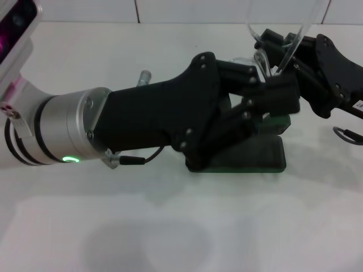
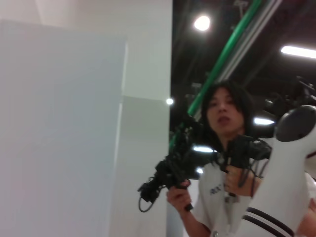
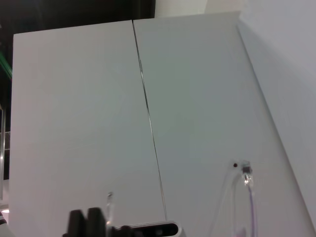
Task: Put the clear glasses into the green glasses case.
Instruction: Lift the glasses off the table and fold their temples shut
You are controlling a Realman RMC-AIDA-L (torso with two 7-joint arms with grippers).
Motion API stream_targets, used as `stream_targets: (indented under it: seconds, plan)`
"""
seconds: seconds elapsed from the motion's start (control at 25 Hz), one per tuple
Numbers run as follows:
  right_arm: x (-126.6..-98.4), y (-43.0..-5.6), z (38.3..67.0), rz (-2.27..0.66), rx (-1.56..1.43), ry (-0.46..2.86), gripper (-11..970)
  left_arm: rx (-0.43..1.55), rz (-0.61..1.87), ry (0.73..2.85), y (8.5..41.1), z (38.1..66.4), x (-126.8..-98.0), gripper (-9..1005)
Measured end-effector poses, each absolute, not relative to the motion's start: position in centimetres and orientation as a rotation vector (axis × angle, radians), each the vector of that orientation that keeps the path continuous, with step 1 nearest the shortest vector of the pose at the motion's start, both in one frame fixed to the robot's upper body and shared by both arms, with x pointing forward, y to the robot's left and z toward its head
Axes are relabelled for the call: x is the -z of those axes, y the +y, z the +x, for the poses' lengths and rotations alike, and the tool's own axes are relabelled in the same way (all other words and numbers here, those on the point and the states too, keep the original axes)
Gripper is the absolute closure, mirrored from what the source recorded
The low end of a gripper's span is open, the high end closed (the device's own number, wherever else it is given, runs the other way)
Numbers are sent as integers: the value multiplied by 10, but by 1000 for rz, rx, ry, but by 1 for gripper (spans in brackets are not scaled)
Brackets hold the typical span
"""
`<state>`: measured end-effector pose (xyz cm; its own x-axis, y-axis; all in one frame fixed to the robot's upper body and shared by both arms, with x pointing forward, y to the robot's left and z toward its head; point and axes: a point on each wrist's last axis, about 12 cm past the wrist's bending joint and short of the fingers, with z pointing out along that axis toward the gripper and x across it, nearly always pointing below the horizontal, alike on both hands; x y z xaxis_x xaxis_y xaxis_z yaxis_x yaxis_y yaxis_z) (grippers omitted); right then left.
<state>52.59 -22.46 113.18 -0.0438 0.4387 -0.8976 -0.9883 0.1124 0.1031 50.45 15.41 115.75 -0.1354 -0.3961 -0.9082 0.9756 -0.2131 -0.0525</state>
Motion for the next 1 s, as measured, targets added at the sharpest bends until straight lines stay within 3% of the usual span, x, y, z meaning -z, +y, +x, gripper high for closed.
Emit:
stream_targets:
  seconds: [1.0]
  plan:
    - [-1130,-221,528,-767,-1335,1008,833,1547,852,979,158,515,-1148,909]
